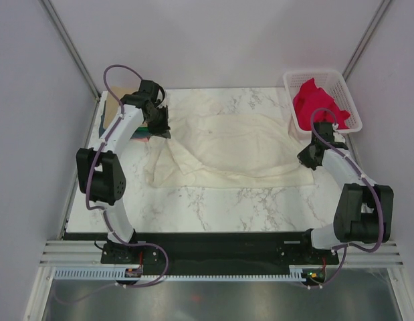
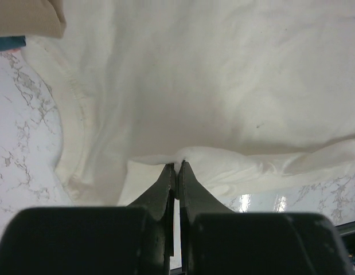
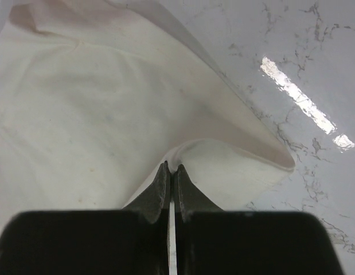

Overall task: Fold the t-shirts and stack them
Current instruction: Fold the tshirt

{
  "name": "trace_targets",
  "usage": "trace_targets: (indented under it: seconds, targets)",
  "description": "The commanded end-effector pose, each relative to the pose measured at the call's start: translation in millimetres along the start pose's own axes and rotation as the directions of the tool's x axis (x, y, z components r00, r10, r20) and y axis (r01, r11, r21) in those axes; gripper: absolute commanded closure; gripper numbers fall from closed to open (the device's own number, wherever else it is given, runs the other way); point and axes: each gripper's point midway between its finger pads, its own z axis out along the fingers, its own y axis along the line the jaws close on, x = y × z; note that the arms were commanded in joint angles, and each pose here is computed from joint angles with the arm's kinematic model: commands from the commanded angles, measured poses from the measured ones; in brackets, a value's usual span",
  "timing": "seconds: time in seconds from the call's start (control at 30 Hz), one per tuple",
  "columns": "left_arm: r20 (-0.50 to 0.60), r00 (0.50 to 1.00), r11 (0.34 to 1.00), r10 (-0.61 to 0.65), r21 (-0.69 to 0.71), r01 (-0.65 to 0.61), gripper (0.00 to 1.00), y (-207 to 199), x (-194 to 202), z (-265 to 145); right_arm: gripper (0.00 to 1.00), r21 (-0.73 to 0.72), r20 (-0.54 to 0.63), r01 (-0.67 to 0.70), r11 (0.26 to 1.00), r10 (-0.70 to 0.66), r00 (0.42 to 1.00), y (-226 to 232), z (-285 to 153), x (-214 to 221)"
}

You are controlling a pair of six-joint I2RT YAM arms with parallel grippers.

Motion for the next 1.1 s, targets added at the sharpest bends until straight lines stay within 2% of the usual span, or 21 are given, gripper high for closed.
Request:
trace_targets:
  seconds: [0.0, 0.13, 0.3, 0.37, 0.43, 0.47, 0.5, 0.57, 0.63, 0.67, 0.73, 0.77, 0.8, 0.83, 0.87, 0.9, 0.97, 1.0, 1.03, 1.07]
  targets:
    - [0.078, 0.996, 0.998, 0.05, -0.039, -0.047, 0.98, 6.1, -29.9, -7.1, 1.0, -0.001, 0.065, -0.028, 1.0, 0.028, 0.998, 5.2, 8.7, -27.3]
    - [0.096, 0.993, 0.996, 0.062, -0.064, -0.056, 0.98, 8.5, -43.9, -3.6, 1.0, 0.01, 0.052, -0.047, 0.999, 0.047, 0.998, -1.2, 20.7, -31.8]
    - [0.055, 0.996, 0.996, 0.063, -0.073, -0.059, 0.98, 11.4, -46.6, 17.2, 1.0, -0.008, 0.012, -0.051, 0.999, 0.051, 0.999, 2.4, 33.3, -26.3]
    - [0.033, 0.998, 0.994, 0.053, -0.095, -0.05, 0.93, 16.4, -47.0, 26.5, 1.0, -0.038, -0.006, -0.042, 0.998, 0.042, 0.999, 8.9, 37.8, -23.2]
    - [0.017, 0.999, 0.991, 0.034, -0.129, -0.031, 0.84, 20.9, -46.8, 25.3, 0.76, -0.096, -0.05, -0.012, 0.995, 0.007, 0.999, 20.8, 42.2, -17.4]
    - [0.022, 1.0, 0.989, 0.021, -0.149, -0.017, 0.74, 24.6, -48.0, 21.2, 0.6, -0.113, -0.055, -0.004, 0.994, -0.003, 0.998, 24.3, 42.8, -18.2]
    - [0.035, 0.999, 0.988, 0.009, -0.152, -0.004, 0.7, 24.9, -50.3, 14.7, 0.3, -0.144, -0.072, 0.023, 0.989, -0.034, 0.997, 30.1, 43.9, -15.6]
    - [0.105, 0.994, 0.98, -0.031, -0.193, 0.051, 0.59, 31.3, -58.4, -11.7, 0.02, -0.157, -0.056, 0.042, 0.987, -0.051, 0.997, 35.9, 41.1, -24.0]
    - [0.148, 0.987, 0.969, -0.068, -0.224, 0.1, 0.53, 38.0, -57.1, -29.0, 0.02, -0.139, -0.034, 0.065, 0.988, -0.07, 0.997, 33.1, 34.1, -35.5]
    - [0.174, 0.982, 0.964, -0.077, -0.24, 0.118, 0.46, 42.1, -57.1, -39.8, 0.02, -0.13, -0.023, 0.053, 0.99, -0.056, 0.998, 26.9, 31.8, -43.3]
    - [0.212, 0.973, 0.952, -0.093, -0.268, 0.15, 0.44, 53.6, -44.6, -62.2, 0.02, -0.128, -0.006, 0.048, 0.991, -0.049, 0.999, 15.7, 21.5, -50.0]
    - [0.234, 0.965, 0.951, -0.117, -0.255, 0.177, 0.44, 56.2, -41.4, -66.0, 0.02, -0.115, 0.003, 0.024, 0.993, -0.023, 1.0, 3.2, 18.8, -56.9]
    - [0.288, 0.949, 0.956, -0.125, -0.22, 0.193, 0.44, 52.3, -38.4, -86.7, 0.02, -0.129, 0.025, 0.016, 0.991, -0.013, 1.0, -0.9, 8.5, -61.9]
    - [0.24, 0.957, 0.95, -0.165, -0.224, 0.22, 0.44, 58.6, -9.5, -70.7, 0.02, -0.129, -0.007, 0.007, 0.992, -0.008, 1.0, -12.1, 8.7, -49.3]
    - [0.272, 0.943, 0.955, -0.192, -0.169, 0.243, 0.45, 55.2, -7.8, -68.4, 0.02, -0.128, -0.01, -0.014, 0.992, 0.013, 1.0, -22.6, 5.9, -48.2]
    - [0.267, 0.938, 0.952, -0.22, -0.151, 0.266, 0.45, 58.5, 23.2, -68.6, 0.02, -0.152, 0.002, -0.016, 0.988, 0.016, 1.0, -24.3, -3.6, -45.5]
    - [0.298, 0.903, 0.935, -0.309, -0.078, 0.346, 0.46, 55.8, 43.7, -63.6, 0.02, -0.163, -0.053, -0.022, 0.986, 0.014, 0.999, -36.9, -4.5, -16.5]
    - [0.335, 0.877, 0.928, -0.345, -0.015, 0.371, 0.46, 52.9, 43.6, -61.3, 0.02, -0.191, -0.044, -0.026, 0.981, 0.018, 0.999, -36.4, -12.3, -11.5]
    - [0.325, 0.857, 0.91, -0.4, 0.029, 0.413, 0.46, 52.2, 69.7, -53.9, 0.02, -0.189, -0.077, -0.035, 0.981, 0.021, 0.997, -45.2, -9.3, 8.0]
    - [0.324, 0.846, 0.901, -0.424, 0.059, 0.43, 0.45, 51.0, 78.2, -48.8, 0.02, -0.228, -0.078, -0.038, 0.973, 0.021, 0.997, -42.1, -16.0, 13.6]
